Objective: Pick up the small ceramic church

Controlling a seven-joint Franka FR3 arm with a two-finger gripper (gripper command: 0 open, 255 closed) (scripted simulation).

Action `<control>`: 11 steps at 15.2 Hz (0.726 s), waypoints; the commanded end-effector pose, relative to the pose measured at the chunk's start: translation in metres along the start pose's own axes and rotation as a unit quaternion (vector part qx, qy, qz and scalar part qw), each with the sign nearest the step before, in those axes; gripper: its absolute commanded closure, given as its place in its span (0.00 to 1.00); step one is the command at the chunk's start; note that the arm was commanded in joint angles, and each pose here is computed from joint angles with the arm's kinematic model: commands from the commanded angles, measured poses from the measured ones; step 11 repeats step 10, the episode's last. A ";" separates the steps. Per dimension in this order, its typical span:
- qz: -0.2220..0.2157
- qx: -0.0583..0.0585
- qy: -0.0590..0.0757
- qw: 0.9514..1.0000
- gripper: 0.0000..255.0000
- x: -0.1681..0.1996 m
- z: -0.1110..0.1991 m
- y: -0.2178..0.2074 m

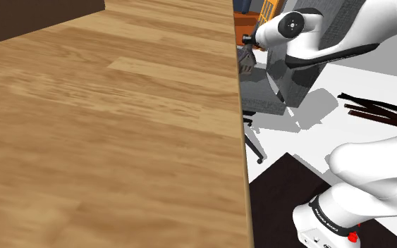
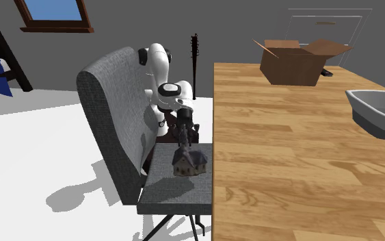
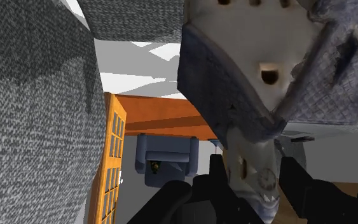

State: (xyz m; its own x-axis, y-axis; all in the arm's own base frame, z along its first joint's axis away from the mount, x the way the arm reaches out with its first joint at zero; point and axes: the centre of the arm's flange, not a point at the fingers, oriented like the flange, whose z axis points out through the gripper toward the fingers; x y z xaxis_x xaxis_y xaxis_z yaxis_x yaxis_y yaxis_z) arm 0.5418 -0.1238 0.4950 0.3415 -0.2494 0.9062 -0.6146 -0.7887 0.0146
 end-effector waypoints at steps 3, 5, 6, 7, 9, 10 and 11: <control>0.001 -0.001 0.001 1.000 1.00 0.021 -0.008 0.003; 0.001 -0.001 0.001 1.000 1.00 0.030 -0.013 0.003; 0.001 -0.001 0.001 1.000 1.00 0.035 -0.015 0.003; 0.001 -0.001 0.001 1.000 1.00 0.040 -0.017 0.003; 0.001 -0.001 0.001 1.000 1.00 0.045 -0.020 0.003; 0.001 -0.001 0.001 1.000 1.00 0.045 -0.020 0.003; 0.001 -0.001 0.001 1.000 1.00 0.045 -0.020 0.003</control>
